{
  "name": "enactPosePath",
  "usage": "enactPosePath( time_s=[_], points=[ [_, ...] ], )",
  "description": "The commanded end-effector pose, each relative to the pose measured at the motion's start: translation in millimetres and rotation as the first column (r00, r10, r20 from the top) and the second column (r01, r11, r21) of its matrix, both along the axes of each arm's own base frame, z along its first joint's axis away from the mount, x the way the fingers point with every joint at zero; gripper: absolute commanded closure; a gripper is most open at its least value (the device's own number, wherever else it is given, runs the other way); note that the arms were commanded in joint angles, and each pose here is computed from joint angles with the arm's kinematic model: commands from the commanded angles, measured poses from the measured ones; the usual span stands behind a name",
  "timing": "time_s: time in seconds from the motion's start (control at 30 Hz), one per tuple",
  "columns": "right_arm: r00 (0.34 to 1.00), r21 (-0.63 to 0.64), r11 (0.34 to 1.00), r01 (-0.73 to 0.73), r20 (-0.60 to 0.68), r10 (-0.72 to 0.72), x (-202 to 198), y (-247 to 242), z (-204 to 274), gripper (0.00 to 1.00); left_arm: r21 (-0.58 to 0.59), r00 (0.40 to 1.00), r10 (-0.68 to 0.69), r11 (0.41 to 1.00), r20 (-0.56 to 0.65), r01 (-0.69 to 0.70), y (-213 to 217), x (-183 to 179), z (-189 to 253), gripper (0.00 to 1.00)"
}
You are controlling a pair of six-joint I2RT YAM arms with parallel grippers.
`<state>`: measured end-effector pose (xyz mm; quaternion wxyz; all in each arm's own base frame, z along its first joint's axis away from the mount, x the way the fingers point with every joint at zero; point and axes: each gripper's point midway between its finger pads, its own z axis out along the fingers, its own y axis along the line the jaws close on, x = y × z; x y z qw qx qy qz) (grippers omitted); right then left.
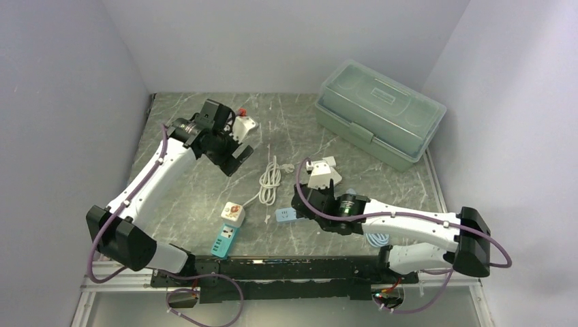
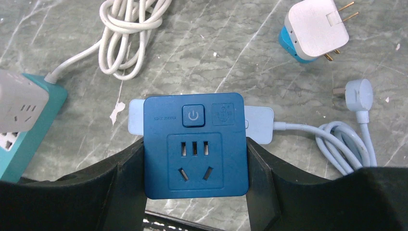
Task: Insert the plug
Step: Insert the plug into the socket.
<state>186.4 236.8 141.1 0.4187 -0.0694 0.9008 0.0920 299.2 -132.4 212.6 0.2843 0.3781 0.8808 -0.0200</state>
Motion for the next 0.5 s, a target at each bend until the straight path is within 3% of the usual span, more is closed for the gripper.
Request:
enactPosePath(
  time_s=[0.0, 0.47],
  points=[
    [0.986, 0.067, 0.989, 0.13, 0.097, -0.136, 13.1, 3.4, 24.5, 1.0, 0.006, 0.999, -0.005, 1.0, -0.05, 0.005, 15.9, -13.1, -4.2, 0.0],
    [0.984, 0.08, 0.985, 0.156, 0.079, -0.162, 11.6, 4.8, -3.0, 1.0, 0.002, 0.992, 0.027, 1.0, -0.123, -0.027, 20.3, -13.0, -22.2, 0.0]
  ],
)
